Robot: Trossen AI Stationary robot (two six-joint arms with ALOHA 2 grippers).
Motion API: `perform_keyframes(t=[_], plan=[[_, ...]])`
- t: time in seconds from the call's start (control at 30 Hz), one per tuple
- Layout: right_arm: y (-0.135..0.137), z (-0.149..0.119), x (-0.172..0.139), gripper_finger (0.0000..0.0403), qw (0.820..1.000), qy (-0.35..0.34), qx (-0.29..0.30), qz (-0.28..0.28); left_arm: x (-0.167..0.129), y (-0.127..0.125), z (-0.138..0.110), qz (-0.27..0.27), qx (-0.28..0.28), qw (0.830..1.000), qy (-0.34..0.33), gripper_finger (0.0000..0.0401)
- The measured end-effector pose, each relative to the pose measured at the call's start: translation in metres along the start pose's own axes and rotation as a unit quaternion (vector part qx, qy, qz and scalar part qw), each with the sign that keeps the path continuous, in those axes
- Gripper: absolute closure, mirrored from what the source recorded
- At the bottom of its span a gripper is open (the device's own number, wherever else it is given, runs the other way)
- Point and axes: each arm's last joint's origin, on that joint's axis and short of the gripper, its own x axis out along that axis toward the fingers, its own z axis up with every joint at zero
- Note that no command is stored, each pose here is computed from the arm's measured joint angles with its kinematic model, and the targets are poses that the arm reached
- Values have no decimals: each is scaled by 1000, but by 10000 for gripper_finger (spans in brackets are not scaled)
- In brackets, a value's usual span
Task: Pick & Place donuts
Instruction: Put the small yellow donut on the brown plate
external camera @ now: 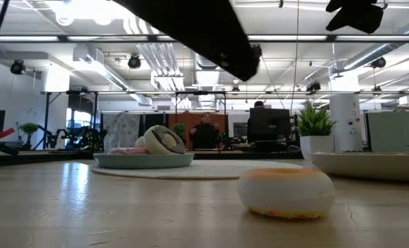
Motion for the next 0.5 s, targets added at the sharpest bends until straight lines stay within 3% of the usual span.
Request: perform_keyframes(t=[0.2, 0.5], plan=[[1, 0, 3, 227, 999, -6, 32, -8, -5, -26, -8, -14, 25, 1000, -11, 248], [13, 1, 23, 227, 998, -5, 56, -20, 20, -28, -29, -21, 67, 996, -54, 248]])
